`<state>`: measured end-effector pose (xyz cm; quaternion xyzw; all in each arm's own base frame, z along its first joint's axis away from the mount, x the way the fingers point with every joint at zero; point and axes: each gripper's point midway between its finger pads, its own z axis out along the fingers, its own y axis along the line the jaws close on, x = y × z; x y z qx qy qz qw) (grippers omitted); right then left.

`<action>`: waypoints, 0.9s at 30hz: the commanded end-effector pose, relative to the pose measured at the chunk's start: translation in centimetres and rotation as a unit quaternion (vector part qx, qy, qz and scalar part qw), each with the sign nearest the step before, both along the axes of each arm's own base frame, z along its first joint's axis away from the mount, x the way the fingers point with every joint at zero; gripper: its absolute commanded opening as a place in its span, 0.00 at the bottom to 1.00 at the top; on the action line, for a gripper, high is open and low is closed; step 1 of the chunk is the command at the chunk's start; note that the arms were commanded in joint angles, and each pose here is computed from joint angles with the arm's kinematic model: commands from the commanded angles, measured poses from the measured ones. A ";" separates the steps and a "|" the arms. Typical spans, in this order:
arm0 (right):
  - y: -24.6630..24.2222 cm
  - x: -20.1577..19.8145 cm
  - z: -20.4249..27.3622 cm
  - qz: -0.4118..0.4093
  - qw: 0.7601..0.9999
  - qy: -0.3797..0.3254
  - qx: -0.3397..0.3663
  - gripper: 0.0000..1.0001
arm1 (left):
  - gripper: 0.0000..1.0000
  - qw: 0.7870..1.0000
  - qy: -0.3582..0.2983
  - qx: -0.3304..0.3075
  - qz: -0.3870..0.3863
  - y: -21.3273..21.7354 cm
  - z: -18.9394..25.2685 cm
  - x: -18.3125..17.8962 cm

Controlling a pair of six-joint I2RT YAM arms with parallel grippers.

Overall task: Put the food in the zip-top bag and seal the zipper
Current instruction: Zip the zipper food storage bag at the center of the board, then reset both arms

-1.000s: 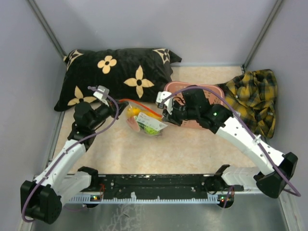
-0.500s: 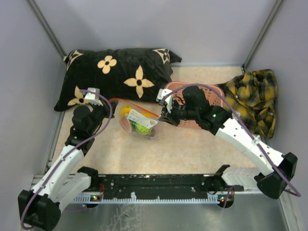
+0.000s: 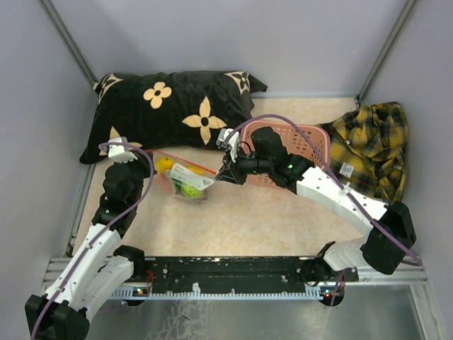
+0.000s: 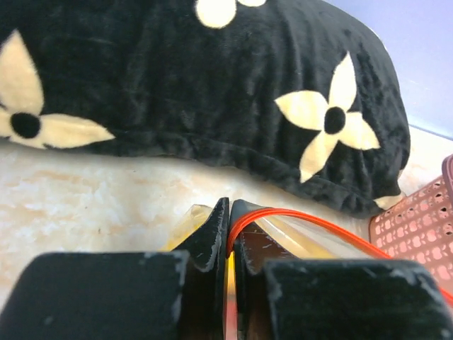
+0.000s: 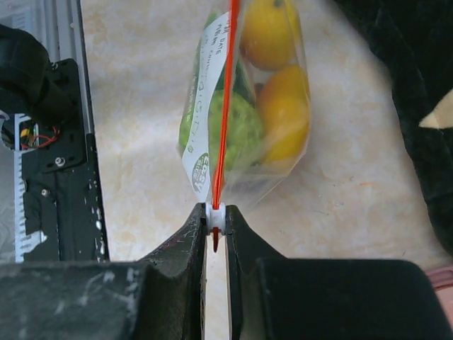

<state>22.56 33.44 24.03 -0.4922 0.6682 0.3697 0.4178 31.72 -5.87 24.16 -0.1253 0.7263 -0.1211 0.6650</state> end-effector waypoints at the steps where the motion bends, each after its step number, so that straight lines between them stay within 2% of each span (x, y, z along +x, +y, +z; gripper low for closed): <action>1: 1.3 0.7 1.0 -0.016 0.999 0.010 0.041 0.02 | 0.09 0.996 -0.039 -0.016 0.080 3.2 1.0 -0.4; 4: 1.5 1.2 1.1 -0.030 0.998 0.011 0.052 0.09 | 0.14 0.997 -0.032 -0.017 0.075 3.0 0.7 -0.6; 9: 1.0 3.0 1.3 -0.079 0.995 -0.009 0.058 0.30 | 0.42 0.996 -0.034 -0.033 0.071 2.7 0.7 -0.4; 17: -2.0 5.9 2.9 -0.182 0.981 -0.039 0.054 0.63 | 0.71 0.996 -0.024 -0.062 0.058 2.3 3.8 -1.6; 18: -2.9 6.3 3.2 -0.199 0.977 -0.044 0.056 0.74 | 0.74 0.996 -0.030 -0.068 0.055 2.3 4.7 -2.1; 22: -6.8 6.9 5.0 -0.266 0.960 -0.049 0.073 0.77 | 0.86 0.995 -0.047 -0.081 0.035 2.2 7.5 -4.4; 27: -13.5 6.9 6.6 -0.401 0.911 -0.082 0.057 0.77 | 0.91 0.996 -0.070 -0.053 0.010 2.5 11.0 -7.9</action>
